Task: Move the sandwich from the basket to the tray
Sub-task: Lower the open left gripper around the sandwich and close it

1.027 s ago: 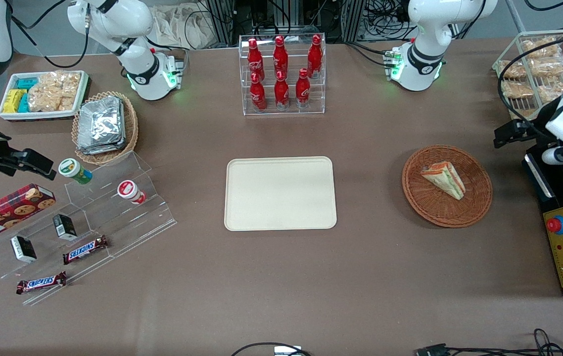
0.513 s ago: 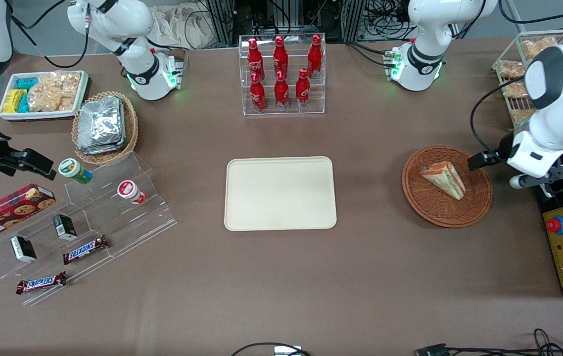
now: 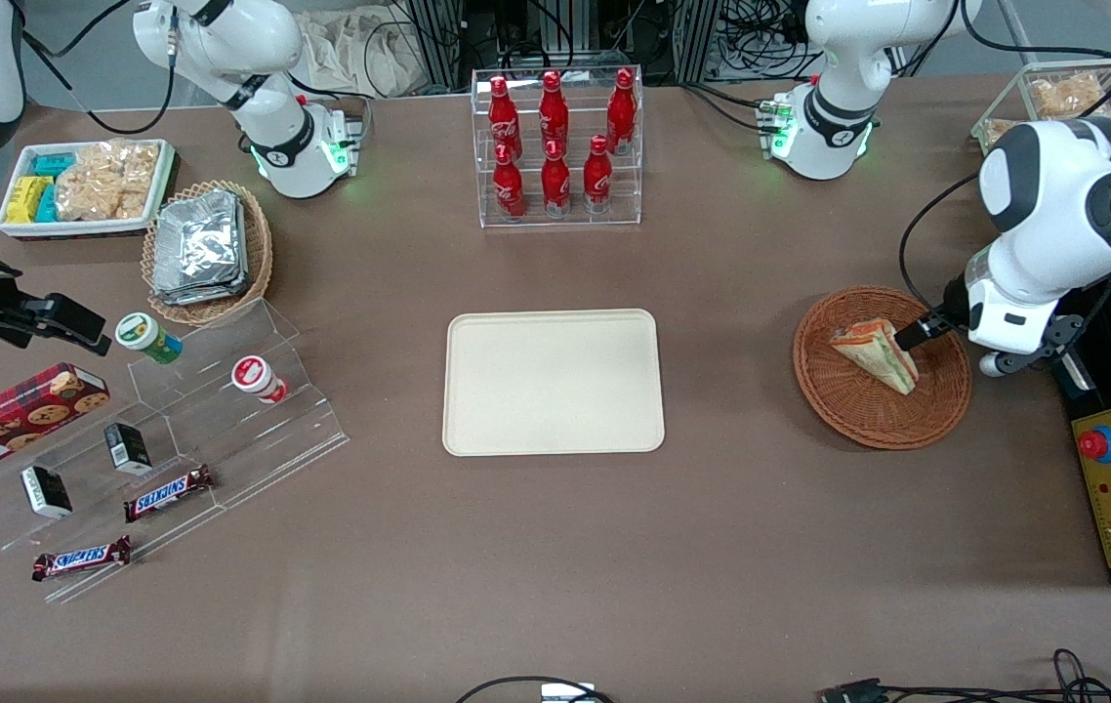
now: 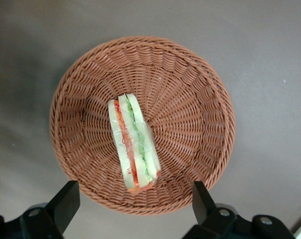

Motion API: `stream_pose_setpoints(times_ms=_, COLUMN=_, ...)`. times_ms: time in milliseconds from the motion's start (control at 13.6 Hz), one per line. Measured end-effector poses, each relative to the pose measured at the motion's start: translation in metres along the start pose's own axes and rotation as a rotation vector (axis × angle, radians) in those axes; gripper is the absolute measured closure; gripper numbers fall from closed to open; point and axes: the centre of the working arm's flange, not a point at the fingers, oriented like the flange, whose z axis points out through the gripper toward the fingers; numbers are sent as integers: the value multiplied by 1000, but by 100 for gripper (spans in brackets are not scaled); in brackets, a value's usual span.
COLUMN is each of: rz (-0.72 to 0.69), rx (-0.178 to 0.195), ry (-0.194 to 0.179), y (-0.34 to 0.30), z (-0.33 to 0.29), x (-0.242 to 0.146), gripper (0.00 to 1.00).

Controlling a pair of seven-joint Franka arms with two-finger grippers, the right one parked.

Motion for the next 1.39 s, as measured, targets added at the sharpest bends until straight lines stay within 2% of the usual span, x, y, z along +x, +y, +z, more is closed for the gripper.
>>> stream_pose_setpoints(times_ms=367, rz=-108, rx=-9, ry=21, y=1, z=47, x=-12, gripper=0)
stream_pose_setpoints(times_ms=587, rz=-143, rx=24, ry=52, y=3, z=74, x=-17, gripper=0)
stream_pose_setpoints(times_ms=807, rz=-166, rx=42, ry=70, y=10, z=97, x=-23, gripper=0)
stream_pose_setpoints(times_ms=1393, rz=-166, rx=34, ry=65, y=6, z=137, x=-36, gripper=0)
